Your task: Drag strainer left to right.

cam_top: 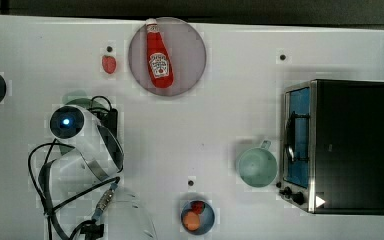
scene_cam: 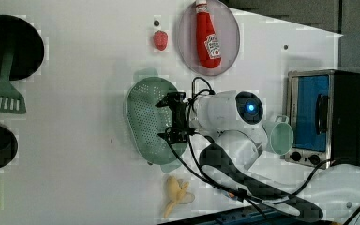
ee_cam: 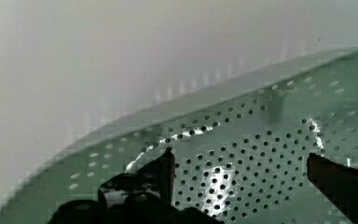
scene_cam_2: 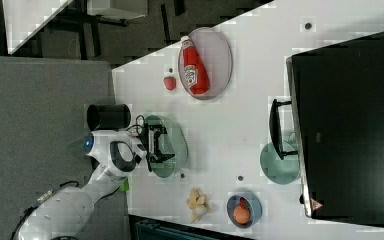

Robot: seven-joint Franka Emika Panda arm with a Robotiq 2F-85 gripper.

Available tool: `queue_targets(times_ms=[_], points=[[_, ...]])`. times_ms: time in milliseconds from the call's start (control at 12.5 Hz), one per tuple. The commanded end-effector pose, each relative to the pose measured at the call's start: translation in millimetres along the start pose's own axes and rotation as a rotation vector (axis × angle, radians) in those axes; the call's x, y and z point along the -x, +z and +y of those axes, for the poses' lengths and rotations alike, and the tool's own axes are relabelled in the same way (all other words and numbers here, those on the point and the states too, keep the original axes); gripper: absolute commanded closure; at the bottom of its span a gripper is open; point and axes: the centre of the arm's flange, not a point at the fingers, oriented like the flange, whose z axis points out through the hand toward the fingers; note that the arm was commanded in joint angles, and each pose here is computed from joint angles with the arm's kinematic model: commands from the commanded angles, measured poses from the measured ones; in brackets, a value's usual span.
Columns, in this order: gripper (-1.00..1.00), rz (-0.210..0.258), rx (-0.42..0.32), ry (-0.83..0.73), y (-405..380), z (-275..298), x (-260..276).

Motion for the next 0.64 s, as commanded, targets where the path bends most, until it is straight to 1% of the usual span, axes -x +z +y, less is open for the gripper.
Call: queue_targets(times_ms=[80, 480, 640], points=[[-1.00, 0.028, -0.006, -0.010, -5.6, 4.8, 13.0], [-1.00, 0.052, -0.011, 0.014, -15.5, 8.5, -16.7], [-1.00, 0.063, -0.009, -0.010, -18.7, 8.8, -35.7]])
